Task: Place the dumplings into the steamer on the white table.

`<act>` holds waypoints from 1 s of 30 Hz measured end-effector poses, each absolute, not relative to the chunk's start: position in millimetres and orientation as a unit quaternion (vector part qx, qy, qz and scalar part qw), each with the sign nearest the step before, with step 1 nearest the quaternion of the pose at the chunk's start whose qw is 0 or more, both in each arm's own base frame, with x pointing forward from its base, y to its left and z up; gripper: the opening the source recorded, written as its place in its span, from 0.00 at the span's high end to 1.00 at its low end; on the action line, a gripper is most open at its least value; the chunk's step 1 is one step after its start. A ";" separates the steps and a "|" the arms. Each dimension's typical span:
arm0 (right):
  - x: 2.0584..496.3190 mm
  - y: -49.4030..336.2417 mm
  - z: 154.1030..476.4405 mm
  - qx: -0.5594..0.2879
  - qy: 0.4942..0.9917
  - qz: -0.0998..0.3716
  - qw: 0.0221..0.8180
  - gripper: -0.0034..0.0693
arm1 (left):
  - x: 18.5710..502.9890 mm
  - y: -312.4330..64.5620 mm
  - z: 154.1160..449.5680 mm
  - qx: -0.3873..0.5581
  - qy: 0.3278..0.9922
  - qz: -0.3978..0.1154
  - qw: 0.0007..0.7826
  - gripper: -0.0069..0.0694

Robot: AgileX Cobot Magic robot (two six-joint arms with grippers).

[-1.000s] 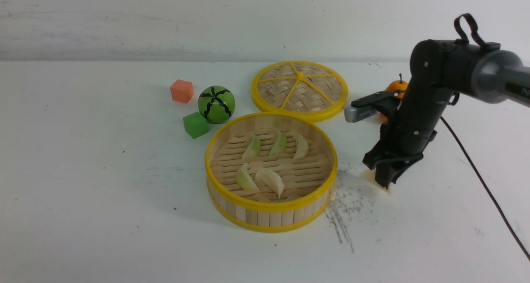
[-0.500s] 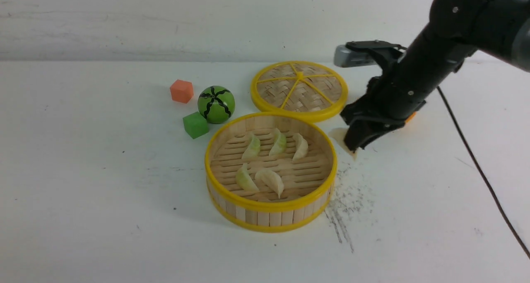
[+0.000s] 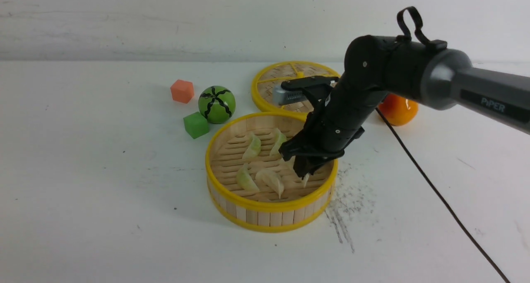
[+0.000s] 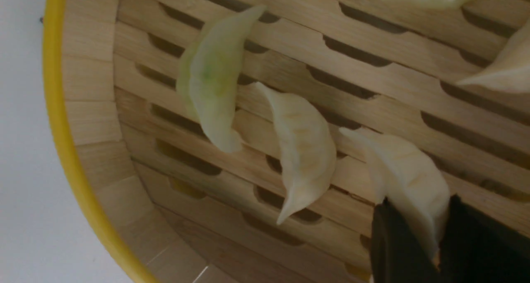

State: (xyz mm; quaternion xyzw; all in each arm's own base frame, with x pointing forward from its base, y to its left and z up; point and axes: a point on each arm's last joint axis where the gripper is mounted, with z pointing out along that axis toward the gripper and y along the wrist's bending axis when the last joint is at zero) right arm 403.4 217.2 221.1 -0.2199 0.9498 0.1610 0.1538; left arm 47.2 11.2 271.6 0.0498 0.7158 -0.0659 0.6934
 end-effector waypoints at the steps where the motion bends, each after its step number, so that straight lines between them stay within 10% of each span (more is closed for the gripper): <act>1: 403.3 217.8 220.6 -0.220 0.950 0.160 0.154 0.68 | 47.1 10.5 272.0 0.051 0.714 -0.070 0.694 0.76; 10: 402.0 216.1 224.3 -0.173 0.961 0.159 0.147 0.42 | 42.8 5.7 271.5 0.031 0.713 -0.140 0.686 0.75; 18: 357.4 178.2 333.0 -0.230 0.950 0.073 0.198 0.95 | 37.8 3.9 270.3 0.025 0.711 -0.179 0.680 0.86; 25: 293.0 119.4 432.2 -0.243 0.912 -0.054 0.325 0.98 | 37.5 2.8 269.6 0.028 0.714 -0.184 0.675 0.93; 30: 256.4 101.2 444.9 -0.233 0.909 -0.050 0.343 0.98 | 37.5 2.8 269.2 0.025 0.715 -0.186 0.673 0.93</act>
